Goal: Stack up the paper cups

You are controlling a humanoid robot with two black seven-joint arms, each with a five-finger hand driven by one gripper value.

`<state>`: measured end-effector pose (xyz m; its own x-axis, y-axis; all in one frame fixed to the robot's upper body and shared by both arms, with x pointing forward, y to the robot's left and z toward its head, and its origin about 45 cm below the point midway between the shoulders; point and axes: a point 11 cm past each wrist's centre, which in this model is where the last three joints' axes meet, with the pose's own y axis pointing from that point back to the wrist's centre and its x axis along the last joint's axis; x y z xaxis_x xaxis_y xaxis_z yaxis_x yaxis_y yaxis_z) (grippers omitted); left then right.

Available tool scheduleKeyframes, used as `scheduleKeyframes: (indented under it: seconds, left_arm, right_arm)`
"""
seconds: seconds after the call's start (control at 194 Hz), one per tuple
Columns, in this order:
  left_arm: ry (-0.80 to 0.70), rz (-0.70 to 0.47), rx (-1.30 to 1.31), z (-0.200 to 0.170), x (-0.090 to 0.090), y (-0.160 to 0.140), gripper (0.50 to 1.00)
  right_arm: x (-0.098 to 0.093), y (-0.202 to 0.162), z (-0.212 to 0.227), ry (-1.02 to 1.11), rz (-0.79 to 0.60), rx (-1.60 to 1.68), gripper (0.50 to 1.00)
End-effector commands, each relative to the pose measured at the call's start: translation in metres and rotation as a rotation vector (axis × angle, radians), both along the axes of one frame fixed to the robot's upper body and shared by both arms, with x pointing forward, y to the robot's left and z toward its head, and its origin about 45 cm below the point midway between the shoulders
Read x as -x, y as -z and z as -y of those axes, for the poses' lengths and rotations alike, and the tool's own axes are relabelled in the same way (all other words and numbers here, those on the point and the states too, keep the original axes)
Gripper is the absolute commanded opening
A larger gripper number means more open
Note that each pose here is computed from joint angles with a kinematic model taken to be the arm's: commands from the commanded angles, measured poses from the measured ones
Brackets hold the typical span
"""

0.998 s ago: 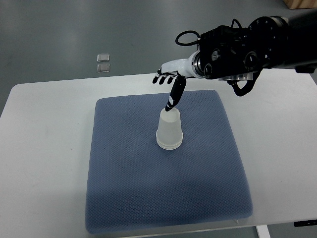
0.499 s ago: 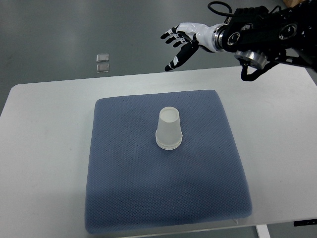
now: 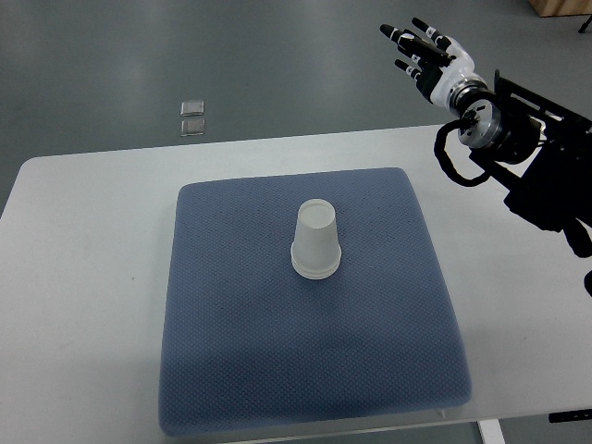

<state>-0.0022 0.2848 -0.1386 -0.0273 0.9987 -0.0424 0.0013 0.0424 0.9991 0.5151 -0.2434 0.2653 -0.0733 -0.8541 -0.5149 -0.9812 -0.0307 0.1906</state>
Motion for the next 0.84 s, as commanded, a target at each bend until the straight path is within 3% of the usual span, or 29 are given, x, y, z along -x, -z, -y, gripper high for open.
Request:
scheduleKeyframes:
  seconds: [0.0, 0.268, 0.839]
  left_arm:
    - [0.0, 0.0, 0.001, 0.0, 0.0, 0.0, 1.0]
    - [0.0, -0.001, 0.003, 0.001, 0.0, 0.0, 1.0]
    - [0.003, -0.001, 0.007, 0.002, 0.0, 0.0, 1.0]
  right_arm:
    - [0.01, 0.029, 0.015, 0.035, 0.028, -0.14, 0.905]
    - [0.041, 0.078, 0.029, -0.004, 0.088, -0.293, 0.911]
    - [0.047, 0.089, 0.026, -0.019, 0.071, -0.274, 0.926]
